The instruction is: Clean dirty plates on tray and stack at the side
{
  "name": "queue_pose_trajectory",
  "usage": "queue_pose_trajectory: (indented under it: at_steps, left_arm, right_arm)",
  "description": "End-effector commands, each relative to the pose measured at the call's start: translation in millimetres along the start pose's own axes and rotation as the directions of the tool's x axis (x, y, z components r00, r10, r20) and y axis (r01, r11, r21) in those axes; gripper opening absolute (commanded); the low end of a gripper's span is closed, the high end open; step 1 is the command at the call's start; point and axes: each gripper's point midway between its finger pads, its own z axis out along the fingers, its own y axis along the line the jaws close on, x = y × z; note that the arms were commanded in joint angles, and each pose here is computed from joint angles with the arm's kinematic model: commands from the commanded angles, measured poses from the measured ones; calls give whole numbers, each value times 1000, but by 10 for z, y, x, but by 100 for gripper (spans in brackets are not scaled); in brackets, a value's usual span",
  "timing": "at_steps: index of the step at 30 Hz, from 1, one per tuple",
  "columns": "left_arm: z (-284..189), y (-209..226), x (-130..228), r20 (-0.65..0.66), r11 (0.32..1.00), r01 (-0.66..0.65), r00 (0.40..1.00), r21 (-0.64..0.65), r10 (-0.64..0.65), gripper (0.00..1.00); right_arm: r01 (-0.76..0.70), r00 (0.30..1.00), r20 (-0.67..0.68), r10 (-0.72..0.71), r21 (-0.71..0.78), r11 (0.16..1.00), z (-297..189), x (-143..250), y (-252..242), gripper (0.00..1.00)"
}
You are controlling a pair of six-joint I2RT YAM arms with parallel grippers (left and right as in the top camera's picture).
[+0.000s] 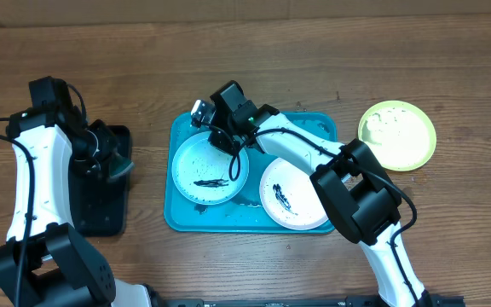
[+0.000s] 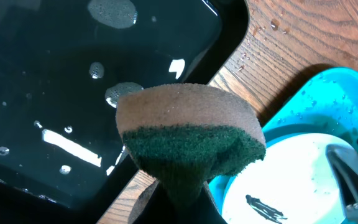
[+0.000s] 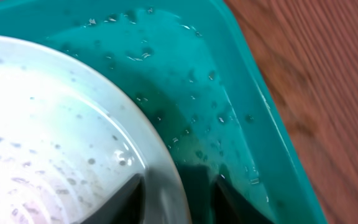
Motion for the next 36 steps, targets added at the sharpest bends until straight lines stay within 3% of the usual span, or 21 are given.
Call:
queue_pose_trajectory:
  at_steps: [1,4,8,13,15,21,30,34,36]
  left_arm:
    - [-24,-52,17,6,1000,-27,1000,16,27,4]
    - [-24,-51,18,5,1000,-27,1000,16,27,4]
    - [-24,-54,21,3,1000,-26,1000,17,26,4]
    - [-27,-179,75,-21,996,-32,999,81,34,4]
    - [-25,-257,114,-31,994,-48,998,101,51,4]
    - [3,-575,321,-50,979,-163,984,125,171,4]
    - [27,-892,535,-52,952,-270,959,147,280,4]
    - [34,-1019,621,-47,937,-313,945,158,323,4]
    - [36,-1070,654,-44,930,-329,939,163,340,4]
  right_arm:
    - [-8,1000,-19,8,-18,1000,73,69,48,22]
    - [-72,997,-30,71,-2,997,72,89,25,4]
    - [-202,979,-41,202,3,979,71,115,29,4]
    - [-457,885,-72,461,63,887,52,220,-3,4]
    - [-552,826,-90,557,74,830,19,267,25,4]
    - [-829,523,-78,849,188,527,-202,393,11,4]
    - [-909,273,-59,960,310,277,-395,618,56,4]
    - [-913,78,-26,997,399,82,-473,822,126,4]
    - [-901,20,-27,999,433,29,-520,904,181,4]
